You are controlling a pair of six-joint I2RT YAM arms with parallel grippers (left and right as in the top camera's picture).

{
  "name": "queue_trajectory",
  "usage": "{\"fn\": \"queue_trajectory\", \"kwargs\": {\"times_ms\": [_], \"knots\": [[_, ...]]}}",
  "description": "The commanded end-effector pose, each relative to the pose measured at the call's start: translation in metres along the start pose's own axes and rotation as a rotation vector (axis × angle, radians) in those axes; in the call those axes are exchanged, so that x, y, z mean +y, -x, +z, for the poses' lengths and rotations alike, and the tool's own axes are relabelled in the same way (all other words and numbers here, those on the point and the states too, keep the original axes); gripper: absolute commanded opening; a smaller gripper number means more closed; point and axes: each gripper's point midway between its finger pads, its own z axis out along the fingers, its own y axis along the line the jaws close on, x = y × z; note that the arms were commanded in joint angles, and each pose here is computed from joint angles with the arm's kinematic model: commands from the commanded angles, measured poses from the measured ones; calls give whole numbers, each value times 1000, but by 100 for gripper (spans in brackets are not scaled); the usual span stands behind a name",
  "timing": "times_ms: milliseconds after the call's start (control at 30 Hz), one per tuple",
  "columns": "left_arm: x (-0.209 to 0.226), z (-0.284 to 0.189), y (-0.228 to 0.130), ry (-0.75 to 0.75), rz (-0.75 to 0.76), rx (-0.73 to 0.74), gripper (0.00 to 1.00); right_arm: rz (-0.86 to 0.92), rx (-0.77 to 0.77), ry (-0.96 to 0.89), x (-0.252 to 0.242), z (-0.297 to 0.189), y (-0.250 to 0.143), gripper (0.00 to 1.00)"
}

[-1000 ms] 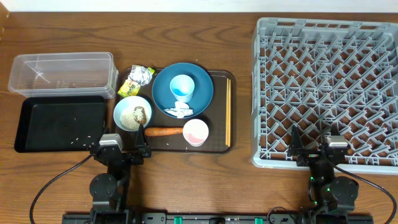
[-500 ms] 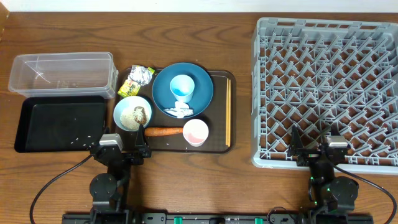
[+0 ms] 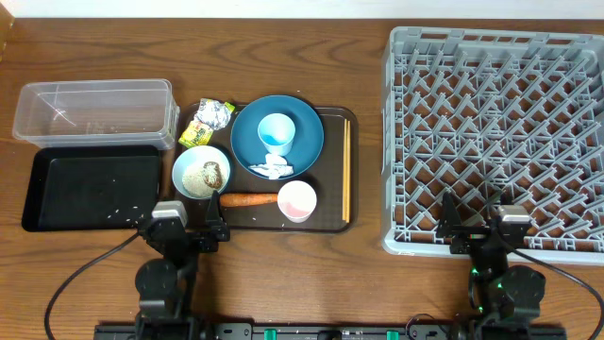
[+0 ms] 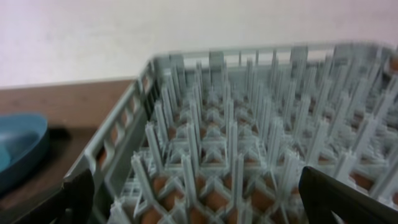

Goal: Sort waste into correct bins and load items into the dishwasher rack

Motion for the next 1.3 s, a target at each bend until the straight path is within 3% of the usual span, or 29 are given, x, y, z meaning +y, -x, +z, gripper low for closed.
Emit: {"fn": "queue_trajectory", "kwargs": {"times_ms": [0, 200, 400, 667, 800, 1033, 1267], "knots": [[-6, -4, 29, -1, -28, 21, 98, 23, 5, 20, 8, -7, 25, 99], [-20, 5, 50, -22, -38, 237, 98, 33, 134, 30, 15, -12, 50, 99], [-35, 14, 81, -27, -63, 505, 98, 53, 357, 7, 19, -12, 73, 99], [-37, 12, 80, 28, -89, 816, 98, 73, 612, -20, 19, -1, 76, 99], [-35, 18, 73, 35, -91, 848, 98, 77, 663, -28, 18, 6, 67, 99], [-41, 51, 86, 22, -122, 750, 98, 78, 677, -29, 17, 8, 64, 99], [-80, 95, 74, -76, -83, 728, 98, 79, 684, -30, 17, 7, 62, 99]]}}
